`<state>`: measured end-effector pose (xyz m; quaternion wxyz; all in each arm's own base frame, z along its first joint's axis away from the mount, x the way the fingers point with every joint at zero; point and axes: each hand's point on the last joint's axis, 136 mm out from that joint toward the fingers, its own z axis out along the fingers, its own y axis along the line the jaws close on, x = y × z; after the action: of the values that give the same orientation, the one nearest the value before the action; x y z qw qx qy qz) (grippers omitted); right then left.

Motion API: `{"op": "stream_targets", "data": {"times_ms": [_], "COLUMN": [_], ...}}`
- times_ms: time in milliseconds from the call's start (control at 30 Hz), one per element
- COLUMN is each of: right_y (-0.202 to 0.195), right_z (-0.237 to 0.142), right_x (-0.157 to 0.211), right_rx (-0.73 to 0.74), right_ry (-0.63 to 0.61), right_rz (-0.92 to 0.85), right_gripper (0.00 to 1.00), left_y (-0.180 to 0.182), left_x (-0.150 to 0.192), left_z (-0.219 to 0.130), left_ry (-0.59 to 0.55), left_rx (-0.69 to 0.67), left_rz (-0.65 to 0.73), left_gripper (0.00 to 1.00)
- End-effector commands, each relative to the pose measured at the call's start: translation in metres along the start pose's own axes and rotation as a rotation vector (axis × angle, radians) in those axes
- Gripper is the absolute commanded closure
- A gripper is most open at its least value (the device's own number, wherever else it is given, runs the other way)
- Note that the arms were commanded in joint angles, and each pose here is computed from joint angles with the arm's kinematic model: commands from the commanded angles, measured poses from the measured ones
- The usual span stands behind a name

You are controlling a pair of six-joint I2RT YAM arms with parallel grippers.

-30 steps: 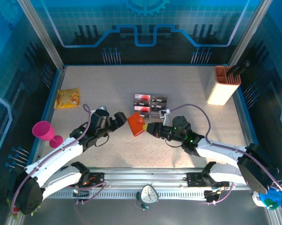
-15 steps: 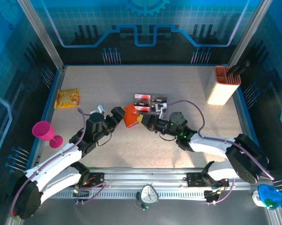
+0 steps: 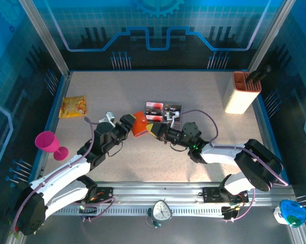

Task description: Put the credit cards into the card holder

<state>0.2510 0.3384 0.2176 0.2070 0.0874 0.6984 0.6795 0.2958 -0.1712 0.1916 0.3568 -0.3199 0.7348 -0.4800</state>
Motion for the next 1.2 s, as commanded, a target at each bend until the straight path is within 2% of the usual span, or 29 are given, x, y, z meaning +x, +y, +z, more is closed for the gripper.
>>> {"op": "stream_targets", "data": {"times_ms": [0, 133, 433, 467, 533, 700, 800, 1000, 1167], "right_y": [0.021, 0.020, 0.015, 0.013, 0.005, -0.027, -0.046, -0.063, -0.051], "right_z": [0.003, 0.003, 0.001, -0.001, -0.006, -0.035, -0.061, -0.123, -0.129], "right_x": [0.001, 0.003, 0.006, 0.007, 0.009, 0.008, 0.005, -0.011, -0.015], "right_rx": [-0.074, -0.070, -0.051, -0.038, 0.005, 0.183, 0.342, 0.759, 0.839], "right_ry": [-0.004, 0.004, 0.010, 0.014, 0.019, 0.010, 0.004, 0.003, 0.018], "right_rz": [-0.017, -0.014, -0.015, -0.019, -0.035, -0.094, -0.176, -0.513, -0.640], "right_gripper": [1.00, 1.00, 1.00, 0.98, 0.86, 0.62, 0.57, 0.52, 0.49], "left_y": [-0.009, -0.012, -0.017, -0.017, -0.011, 0.013, 0.030, 0.046, 0.040], "left_x": [0.004, 0.006, 0.010, 0.011, 0.012, 0.016, 0.018, 0.023, 0.030], "left_z": [0.001, 0.004, 0.008, 0.008, 0.008, 0.002, -0.004, -0.011, -0.007], "left_ry": [0.012, 0.024, 0.036, 0.039, 0.042, 0.062, 0.077, 0.115, 0.166], "left_rx": [0.047, 0.059, 0.073, 0.070, 0.048, -0.039, -0.089, -0.148, -0.140], "left_rz": [0.007, 0.006, 0.023, 0.029, 0.050, 0.144, 0.218, 0.351, 0.411], "left_gripper": [0.38, 0.48, 0.85, 0.89, 0.99, 1.00, 1.00, 1.00, 1.00]}}
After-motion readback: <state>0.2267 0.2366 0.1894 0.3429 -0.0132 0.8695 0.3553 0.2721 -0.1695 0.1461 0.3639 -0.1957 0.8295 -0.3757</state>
